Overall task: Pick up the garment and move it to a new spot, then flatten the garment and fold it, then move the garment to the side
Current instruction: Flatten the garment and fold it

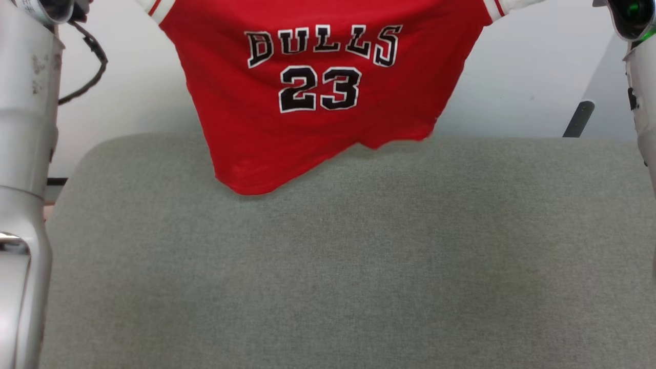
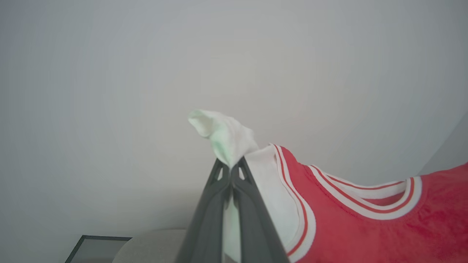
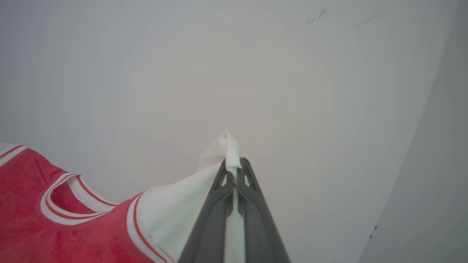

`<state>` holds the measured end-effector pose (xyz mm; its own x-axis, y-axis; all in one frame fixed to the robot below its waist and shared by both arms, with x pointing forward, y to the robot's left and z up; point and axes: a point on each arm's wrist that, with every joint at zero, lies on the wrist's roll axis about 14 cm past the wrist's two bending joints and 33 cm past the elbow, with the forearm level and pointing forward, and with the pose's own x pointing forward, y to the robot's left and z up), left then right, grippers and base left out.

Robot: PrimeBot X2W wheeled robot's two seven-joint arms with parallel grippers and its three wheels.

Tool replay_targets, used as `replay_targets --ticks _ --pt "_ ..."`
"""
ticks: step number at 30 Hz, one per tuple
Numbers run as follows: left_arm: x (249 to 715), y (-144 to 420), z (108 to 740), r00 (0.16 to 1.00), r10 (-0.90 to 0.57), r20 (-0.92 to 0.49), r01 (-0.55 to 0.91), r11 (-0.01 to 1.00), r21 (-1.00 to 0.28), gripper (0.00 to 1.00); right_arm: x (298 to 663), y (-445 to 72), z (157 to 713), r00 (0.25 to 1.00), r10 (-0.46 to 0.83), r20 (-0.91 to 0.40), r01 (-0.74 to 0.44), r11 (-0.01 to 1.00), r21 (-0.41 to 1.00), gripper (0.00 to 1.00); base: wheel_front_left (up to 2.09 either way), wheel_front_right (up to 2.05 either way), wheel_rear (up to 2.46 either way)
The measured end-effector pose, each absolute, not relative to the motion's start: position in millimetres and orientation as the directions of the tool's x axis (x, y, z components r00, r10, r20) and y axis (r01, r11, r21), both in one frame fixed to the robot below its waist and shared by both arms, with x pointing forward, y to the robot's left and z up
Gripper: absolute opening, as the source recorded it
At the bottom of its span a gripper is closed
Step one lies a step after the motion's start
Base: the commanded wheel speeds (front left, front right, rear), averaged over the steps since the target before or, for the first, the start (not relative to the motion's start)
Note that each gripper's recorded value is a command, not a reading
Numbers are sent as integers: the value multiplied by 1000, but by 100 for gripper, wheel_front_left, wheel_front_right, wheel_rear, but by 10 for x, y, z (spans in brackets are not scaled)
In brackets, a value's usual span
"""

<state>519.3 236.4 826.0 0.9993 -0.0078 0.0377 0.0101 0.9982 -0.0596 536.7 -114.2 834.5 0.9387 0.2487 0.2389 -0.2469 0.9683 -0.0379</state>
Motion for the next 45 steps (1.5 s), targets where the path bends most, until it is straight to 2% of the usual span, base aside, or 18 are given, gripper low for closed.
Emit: replay_targets --ticks 7,14,19,28,32,37,41,45 --pt "5340 2370 8225 999 -15 47 17 999 -49 0 5544 -1133 8337 940 249 232 -252 968 -14 0 0 0 0" --pt "5736 2320 8229 993 -27 115 29 999 -16 0 5938 -1176 8270 937 236 257 -240 971 -16 0 0 0 0" --pt "6080 2294 8315 976 -24 218 23 1000 6 0 6271 -1300 8260 918 205 340 -203 978 -42 0 0 0 0" --pt "6775 2120 8268 928 -58 367 66 998 -7 0 6892 -1478 8152 843 188 504 -99 975 -198 0 0 0 0" --pt "7163 2093 7700 938 -69 339 80 997 -18 0 7296 -1497 7565 875 186 448 -93 971 -222 0 0 0 0" --pt "7548 2170 6596 980 -50 195 63 996 -61 0 7702 -1332 6468 931 208 301 -154 969 -193 0 0 0 0" --pt "7626 2236 5738 998 -37 46 40 997 -62 0 7823 -1182 5603 960 229 160 -205 967 -150 0 0 0 0" --pt "7529 2285 5329 998 -34 -51 31 998 -54 0 7797 -1040 5236 963 254 86 -243 962 -125 0 0 0 0"
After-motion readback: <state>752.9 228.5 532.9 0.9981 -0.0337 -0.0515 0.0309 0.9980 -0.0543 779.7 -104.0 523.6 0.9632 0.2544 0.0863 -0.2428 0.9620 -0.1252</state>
